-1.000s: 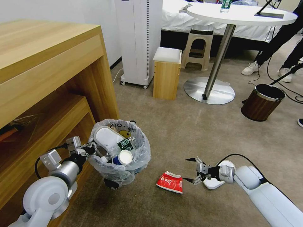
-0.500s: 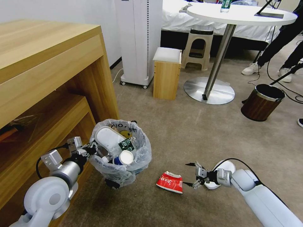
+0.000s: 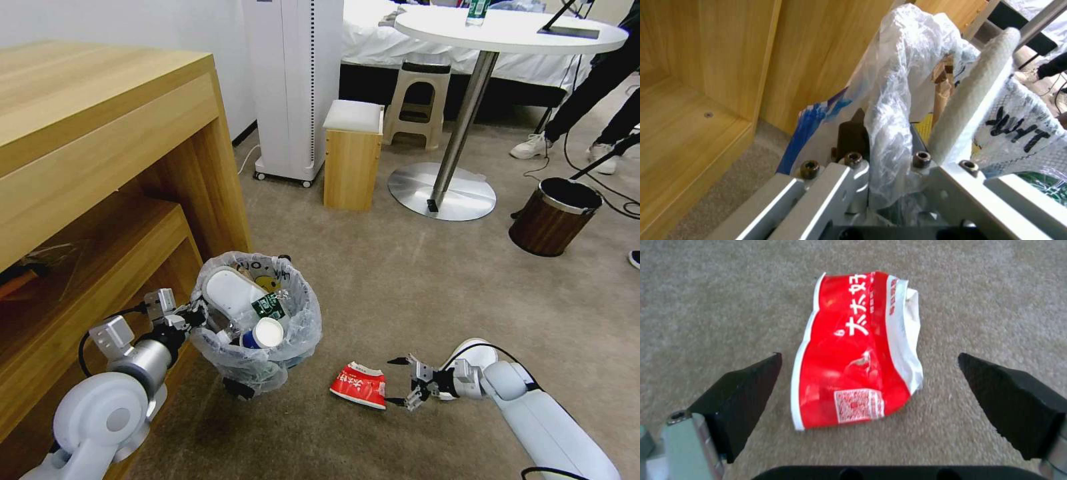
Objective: Pick up the trash bin and place the garbage on the floor into it.
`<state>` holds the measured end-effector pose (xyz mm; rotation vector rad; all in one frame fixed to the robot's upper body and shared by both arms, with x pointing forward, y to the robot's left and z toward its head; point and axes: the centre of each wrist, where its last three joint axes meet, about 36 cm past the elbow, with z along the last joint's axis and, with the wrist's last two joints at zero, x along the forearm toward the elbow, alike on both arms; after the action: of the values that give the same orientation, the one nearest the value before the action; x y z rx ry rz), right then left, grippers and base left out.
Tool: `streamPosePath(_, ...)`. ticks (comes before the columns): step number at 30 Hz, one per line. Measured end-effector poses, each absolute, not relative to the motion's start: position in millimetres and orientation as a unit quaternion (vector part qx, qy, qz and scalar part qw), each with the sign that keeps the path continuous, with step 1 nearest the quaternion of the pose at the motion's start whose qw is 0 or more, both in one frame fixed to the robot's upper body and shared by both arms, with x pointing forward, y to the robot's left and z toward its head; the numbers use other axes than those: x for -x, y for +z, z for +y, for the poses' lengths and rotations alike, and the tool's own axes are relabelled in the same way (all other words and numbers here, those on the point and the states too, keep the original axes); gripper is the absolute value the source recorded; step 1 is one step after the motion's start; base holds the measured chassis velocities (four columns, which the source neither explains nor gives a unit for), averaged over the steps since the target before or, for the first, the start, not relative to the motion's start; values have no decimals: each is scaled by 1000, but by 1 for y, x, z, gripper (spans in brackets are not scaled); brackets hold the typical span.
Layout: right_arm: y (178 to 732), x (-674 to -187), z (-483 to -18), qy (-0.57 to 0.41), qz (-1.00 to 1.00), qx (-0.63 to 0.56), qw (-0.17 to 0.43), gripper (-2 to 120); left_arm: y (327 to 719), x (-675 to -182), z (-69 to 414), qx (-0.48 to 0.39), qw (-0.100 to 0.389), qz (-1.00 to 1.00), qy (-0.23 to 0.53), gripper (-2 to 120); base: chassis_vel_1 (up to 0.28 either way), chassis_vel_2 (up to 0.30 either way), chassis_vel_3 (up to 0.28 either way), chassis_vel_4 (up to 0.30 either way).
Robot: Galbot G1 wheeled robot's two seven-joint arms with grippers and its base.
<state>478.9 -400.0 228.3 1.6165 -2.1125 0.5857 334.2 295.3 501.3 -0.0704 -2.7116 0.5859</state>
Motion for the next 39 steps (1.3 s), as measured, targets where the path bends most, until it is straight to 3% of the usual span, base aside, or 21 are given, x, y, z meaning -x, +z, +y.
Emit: streamPosePath(39, 188, -516, -341, 157, -750, -600, 229, 96, 505, -334, 301, 23, 178, -963, 203, 3, 0, 0, 0, 0)
